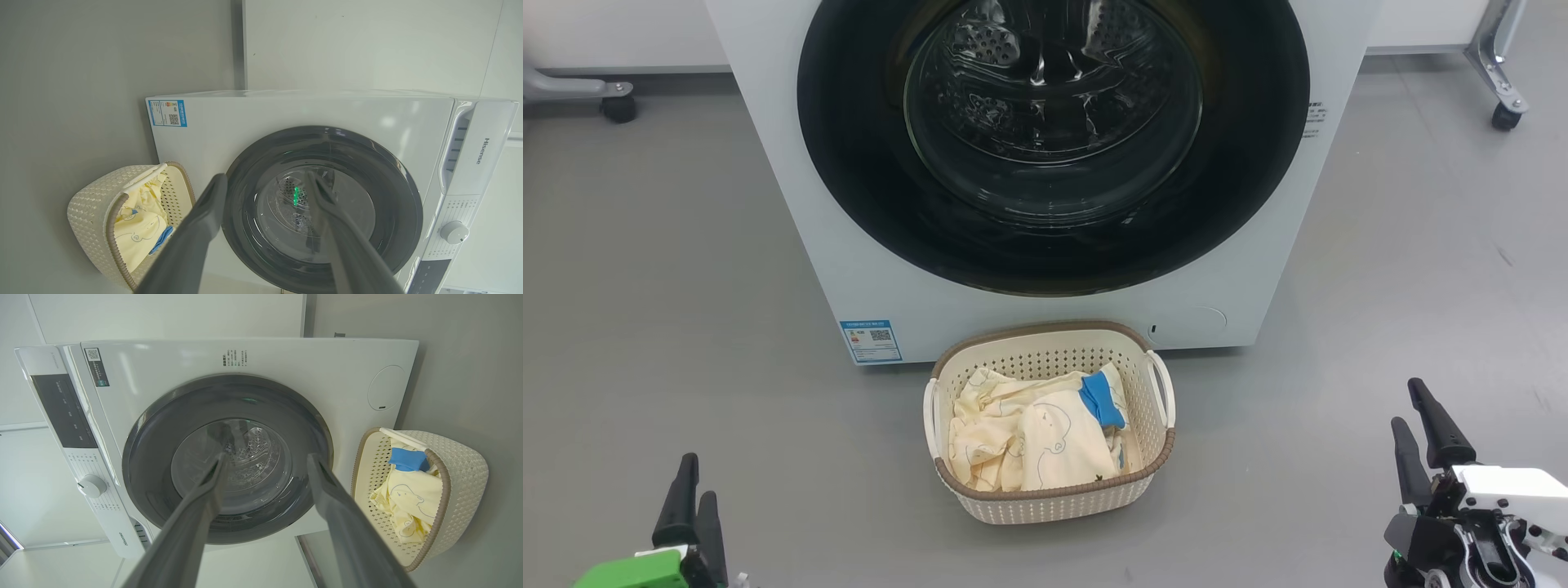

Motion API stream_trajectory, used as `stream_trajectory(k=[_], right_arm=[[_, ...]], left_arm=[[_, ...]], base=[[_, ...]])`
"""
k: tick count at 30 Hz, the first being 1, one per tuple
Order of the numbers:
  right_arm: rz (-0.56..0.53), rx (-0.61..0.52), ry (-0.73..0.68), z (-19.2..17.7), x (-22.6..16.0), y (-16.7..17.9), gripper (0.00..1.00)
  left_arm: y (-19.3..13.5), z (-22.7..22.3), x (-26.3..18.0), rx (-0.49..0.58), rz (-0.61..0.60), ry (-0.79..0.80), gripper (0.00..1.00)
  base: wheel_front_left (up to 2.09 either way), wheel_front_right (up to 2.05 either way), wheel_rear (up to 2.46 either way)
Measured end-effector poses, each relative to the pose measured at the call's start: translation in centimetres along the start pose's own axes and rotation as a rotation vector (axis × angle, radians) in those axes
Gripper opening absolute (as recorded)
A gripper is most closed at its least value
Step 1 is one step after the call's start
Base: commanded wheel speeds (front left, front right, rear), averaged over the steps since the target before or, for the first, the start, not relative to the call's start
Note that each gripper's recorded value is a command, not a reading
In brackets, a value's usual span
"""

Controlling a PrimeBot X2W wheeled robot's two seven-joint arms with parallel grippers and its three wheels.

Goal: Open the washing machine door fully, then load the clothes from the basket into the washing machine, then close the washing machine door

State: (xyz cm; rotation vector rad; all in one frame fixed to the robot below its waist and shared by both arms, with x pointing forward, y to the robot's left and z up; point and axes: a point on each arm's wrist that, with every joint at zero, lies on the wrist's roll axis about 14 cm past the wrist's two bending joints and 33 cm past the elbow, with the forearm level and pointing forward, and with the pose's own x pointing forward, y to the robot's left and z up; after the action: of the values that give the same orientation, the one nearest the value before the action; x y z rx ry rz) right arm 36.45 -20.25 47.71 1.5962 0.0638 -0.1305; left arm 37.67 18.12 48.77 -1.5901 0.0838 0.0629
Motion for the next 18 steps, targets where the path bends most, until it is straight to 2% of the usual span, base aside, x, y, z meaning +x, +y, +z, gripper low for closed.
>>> stream_trajectory(k=[13, 18], right_arm=[[0.047, -0.026, -0.009, 0.0, 0.4, 1.6, 1.00], [0.061, -0.069, -0.001, -0.1, 0.5, 2.1, 1.00]], left_arm=[[-1.1, 0.3, 0.5, 0.026, -0.032, -0.033, 1.00], [-2.0, -0.1, 0.9, 0.048, -0.058, -0.031, 1.00]], base=[[0.00, 0.00, 0.00], [0.00, 0.00, 0.00]])
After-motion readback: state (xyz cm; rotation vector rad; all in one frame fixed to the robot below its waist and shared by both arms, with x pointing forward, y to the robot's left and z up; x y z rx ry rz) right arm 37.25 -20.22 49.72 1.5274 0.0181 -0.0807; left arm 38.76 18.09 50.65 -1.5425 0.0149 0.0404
